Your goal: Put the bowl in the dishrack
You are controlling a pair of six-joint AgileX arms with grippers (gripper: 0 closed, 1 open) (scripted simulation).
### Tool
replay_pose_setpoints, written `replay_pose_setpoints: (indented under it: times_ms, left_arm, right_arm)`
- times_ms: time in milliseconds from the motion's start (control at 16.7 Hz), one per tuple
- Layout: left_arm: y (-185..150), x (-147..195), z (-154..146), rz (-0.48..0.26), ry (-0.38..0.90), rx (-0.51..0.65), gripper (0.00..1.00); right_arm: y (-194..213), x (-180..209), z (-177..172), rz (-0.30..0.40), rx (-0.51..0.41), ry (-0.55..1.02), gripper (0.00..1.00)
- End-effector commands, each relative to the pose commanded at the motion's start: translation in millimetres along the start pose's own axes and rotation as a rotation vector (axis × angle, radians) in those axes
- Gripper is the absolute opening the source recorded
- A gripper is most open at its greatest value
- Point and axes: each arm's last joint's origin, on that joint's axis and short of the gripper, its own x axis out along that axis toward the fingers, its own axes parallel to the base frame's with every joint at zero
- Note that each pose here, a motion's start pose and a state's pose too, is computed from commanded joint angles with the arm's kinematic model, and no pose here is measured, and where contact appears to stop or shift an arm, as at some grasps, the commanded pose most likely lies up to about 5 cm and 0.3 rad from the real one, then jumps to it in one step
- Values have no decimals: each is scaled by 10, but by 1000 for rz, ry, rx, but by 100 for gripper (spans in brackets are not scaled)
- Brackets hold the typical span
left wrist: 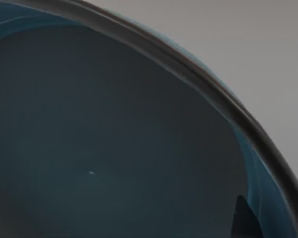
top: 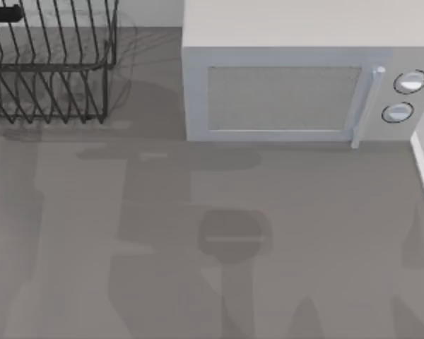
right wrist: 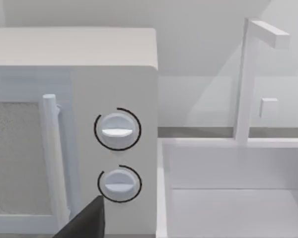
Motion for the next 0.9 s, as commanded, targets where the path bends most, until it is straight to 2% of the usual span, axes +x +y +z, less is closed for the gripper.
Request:
replay_pose_setpoints:
  times_ms: [660, 900]
  left_arm:
    - [0, 0, 0, 0, 0, 0, 98]
    - [0, 0, 0, 0, 0, 0, 100]
  right_arm:
    - [0, 0, 0, 0, 0, 0, 100]
    - [0, 0, 0, 0, 0, 0, 100]
